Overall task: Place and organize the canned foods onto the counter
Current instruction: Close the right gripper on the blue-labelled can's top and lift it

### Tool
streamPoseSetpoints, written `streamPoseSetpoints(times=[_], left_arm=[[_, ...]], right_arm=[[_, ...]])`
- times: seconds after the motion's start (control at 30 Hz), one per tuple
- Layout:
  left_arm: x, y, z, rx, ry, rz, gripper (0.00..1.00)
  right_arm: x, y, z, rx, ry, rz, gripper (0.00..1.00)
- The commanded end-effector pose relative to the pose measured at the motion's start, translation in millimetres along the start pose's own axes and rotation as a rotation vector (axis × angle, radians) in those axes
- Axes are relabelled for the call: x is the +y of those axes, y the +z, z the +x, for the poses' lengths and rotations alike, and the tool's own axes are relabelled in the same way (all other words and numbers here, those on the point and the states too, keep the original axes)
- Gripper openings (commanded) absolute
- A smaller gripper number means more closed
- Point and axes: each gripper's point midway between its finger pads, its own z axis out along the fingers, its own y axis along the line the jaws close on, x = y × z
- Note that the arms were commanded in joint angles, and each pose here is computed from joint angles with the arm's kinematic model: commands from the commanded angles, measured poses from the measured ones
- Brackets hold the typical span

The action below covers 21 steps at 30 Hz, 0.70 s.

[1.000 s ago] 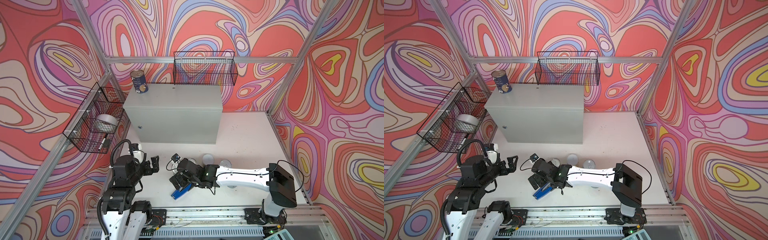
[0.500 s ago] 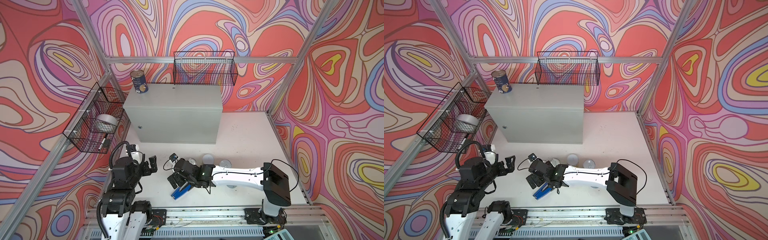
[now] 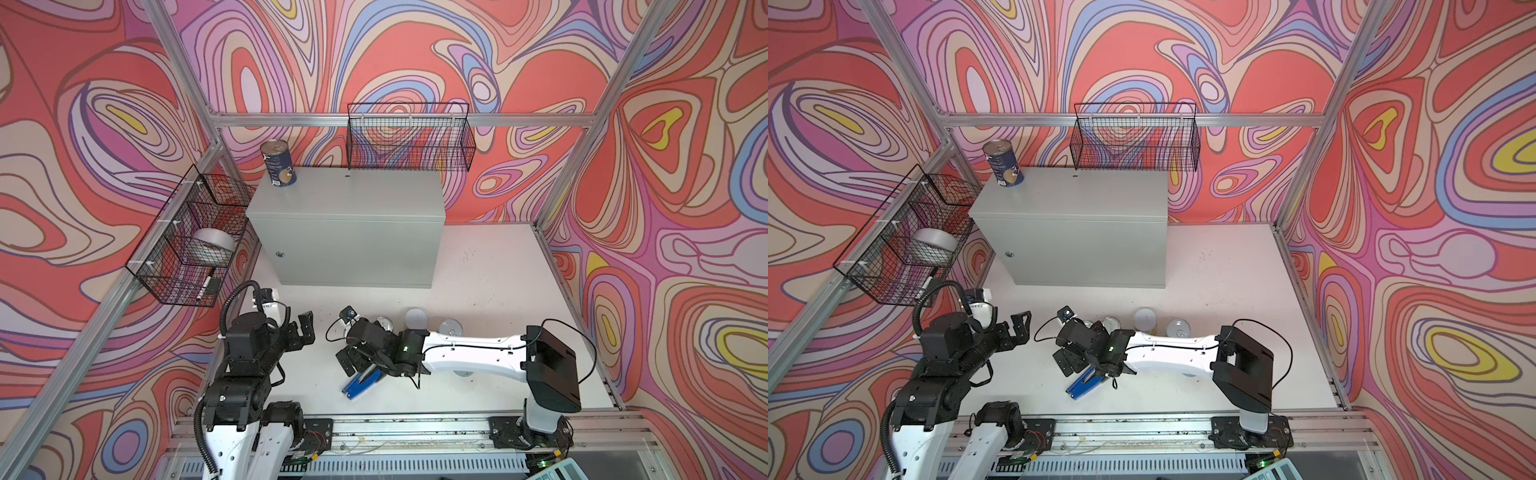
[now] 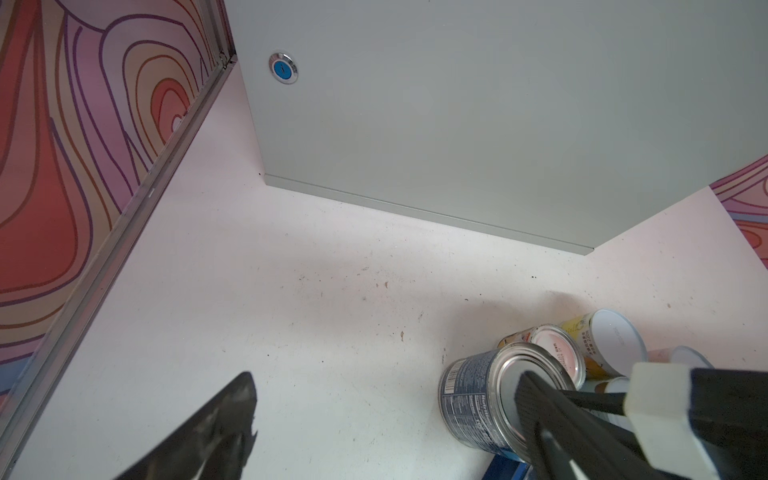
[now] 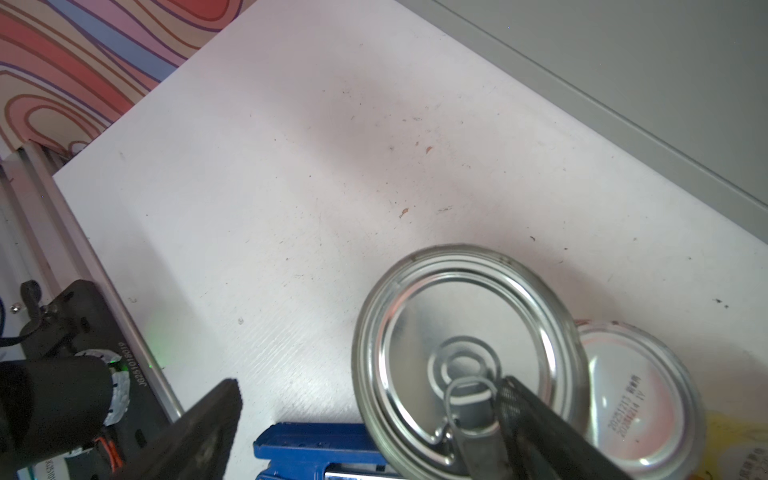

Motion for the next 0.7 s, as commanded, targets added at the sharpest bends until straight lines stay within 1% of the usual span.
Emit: streamPoseSetpoints(times=[0.0, 0.13, 0.33, 0.67], left_arm=[[0.7, -0.8, 3.2, 0.004, -0.010, -0.002, 1.00], [1.4, -0.8, 3.4, 0.003, -0.010, -0.006, 1.00], [1.6, -1.6, 2.6, -0.003, -0.010, -0.007, 1.00], [2.2, -3.6, 1.5, -0.015, -0.011, -0.010, 1.00]], right_arm=[[-13.2, -14.6, -15.3, -0.045, -0.009, 0.081, 0.98], [-18.1, -12.9, -13.2, -0.017, -0.047, 0.121, 0.98], [-20.2, -9.2, -10.5, -0.010, -0.053, 0.134, 0.98], [-24.4, 2.6, -0.9, 0.043, -0.083, 0.178, 0.98]])
